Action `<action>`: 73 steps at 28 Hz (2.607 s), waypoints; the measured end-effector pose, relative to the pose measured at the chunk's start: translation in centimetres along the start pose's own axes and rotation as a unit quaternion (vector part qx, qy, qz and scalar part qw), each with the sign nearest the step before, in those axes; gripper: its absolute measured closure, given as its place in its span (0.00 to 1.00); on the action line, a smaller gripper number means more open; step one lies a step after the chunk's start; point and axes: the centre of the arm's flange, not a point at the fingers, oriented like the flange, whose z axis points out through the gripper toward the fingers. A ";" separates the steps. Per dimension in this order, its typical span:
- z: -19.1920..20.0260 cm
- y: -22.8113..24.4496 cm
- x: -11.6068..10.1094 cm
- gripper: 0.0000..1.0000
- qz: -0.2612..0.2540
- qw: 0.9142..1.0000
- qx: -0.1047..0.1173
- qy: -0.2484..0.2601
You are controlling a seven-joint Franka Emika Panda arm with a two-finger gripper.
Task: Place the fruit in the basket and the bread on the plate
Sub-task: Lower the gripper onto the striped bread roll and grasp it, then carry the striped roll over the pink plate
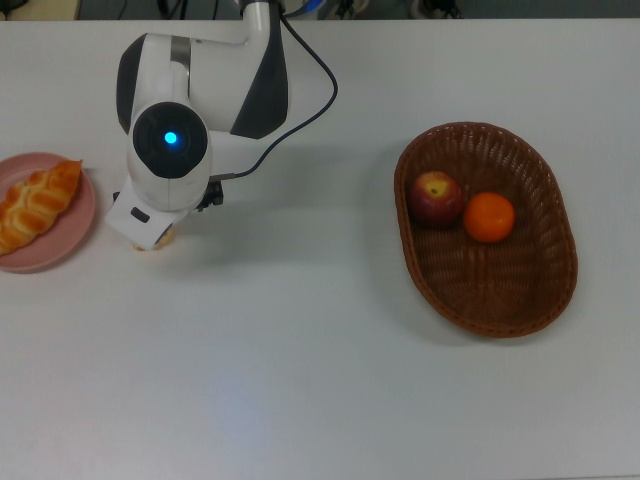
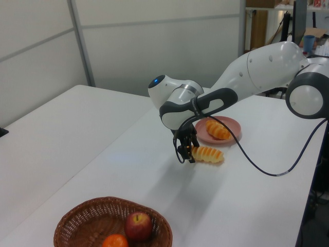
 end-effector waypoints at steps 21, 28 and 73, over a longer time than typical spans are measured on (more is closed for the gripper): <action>0.3 0.7 0.0 0.83 0.018 1.000 -0.010 -0.003; -0.2 1.5 -0.1 0.83 0.031 0.999 -0.010 0.004; -1.4 22.5 -10.6 0.14 0.176 0.972 0.058 0.144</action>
